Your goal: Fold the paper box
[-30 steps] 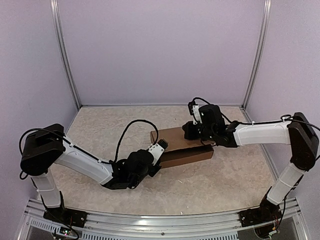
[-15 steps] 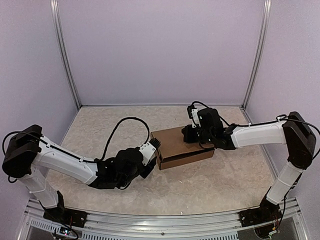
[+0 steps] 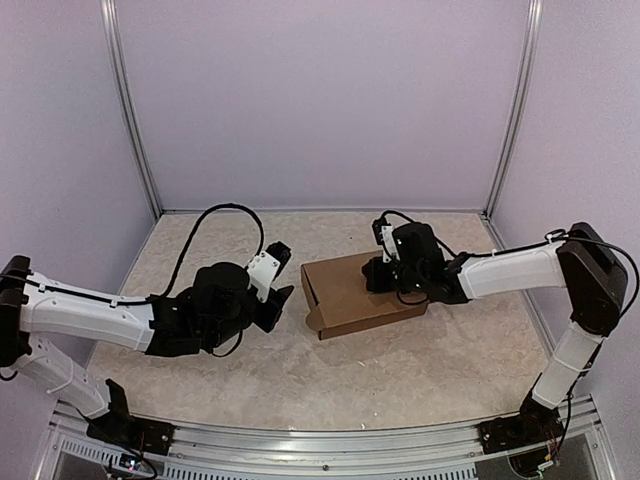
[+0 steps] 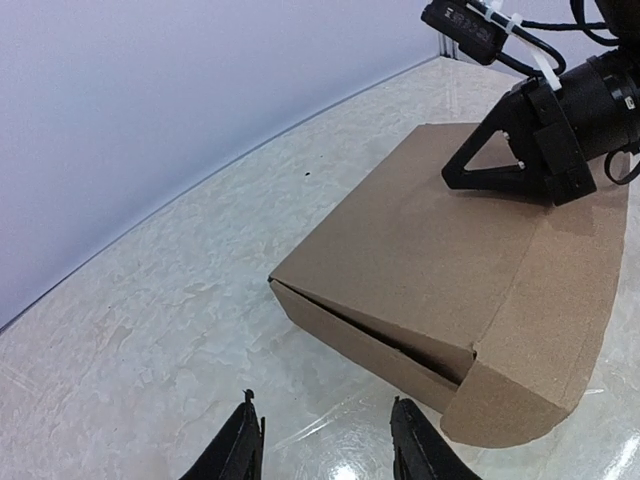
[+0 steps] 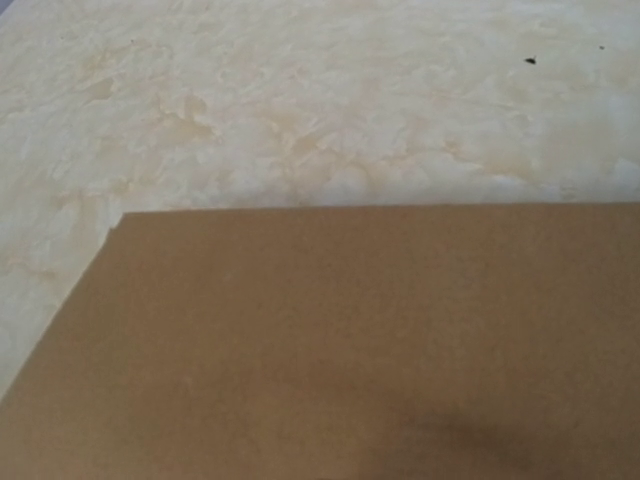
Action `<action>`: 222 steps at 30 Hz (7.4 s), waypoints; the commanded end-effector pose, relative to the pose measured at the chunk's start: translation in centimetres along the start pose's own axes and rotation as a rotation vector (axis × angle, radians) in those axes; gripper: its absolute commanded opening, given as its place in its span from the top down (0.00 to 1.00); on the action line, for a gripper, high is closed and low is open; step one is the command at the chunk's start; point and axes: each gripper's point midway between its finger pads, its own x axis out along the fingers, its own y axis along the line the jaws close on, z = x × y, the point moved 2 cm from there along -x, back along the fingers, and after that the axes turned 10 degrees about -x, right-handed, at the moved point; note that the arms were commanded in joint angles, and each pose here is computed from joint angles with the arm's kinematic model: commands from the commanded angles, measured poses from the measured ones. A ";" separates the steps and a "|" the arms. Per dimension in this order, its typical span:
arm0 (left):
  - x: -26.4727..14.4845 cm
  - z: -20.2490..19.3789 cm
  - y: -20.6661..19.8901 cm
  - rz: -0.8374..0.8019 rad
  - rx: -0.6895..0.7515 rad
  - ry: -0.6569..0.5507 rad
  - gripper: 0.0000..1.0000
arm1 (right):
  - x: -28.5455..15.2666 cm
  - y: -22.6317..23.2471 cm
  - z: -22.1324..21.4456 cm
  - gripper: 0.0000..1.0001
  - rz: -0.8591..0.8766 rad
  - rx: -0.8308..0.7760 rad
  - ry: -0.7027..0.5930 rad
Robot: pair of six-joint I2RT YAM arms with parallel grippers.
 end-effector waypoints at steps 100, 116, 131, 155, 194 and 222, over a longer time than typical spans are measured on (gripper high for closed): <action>10.0 -2.6 5.1 -0.148 -0.791 0.396 0.01 | -1.2 -14.3 -3.8 0.68 0.054 0.184 0.359; 9.4 -4.3 5.0 -0.145 -0.809 0.430 0.01 | -1.0 -12.5 -4.7 0.92 0.095 0.209 0.369; 6.8 -6.8 6.5 -0.081 -0.836 0.470 0.01 | -0.4 -5.8 -5.2 1.00 0.148 0.198 0.378; 4.6 -10.3 6.5 -0.038 -0.993 0.550 0.01 | -0.4 -5.0 -5.8 0.91 0.064 0.174 0.392; 7.6 -12.5 3.6 -0.293 -1.270 0.547 0.01 | -2.1 -7.0 -9.0 1.00 0.014 0.169 0.420; 8.1 -11.9 2.7 -0.376 -1.304 0.557 0.01 | -3.5 -9.9 -12.9 1.00 0.008 0.261 0.444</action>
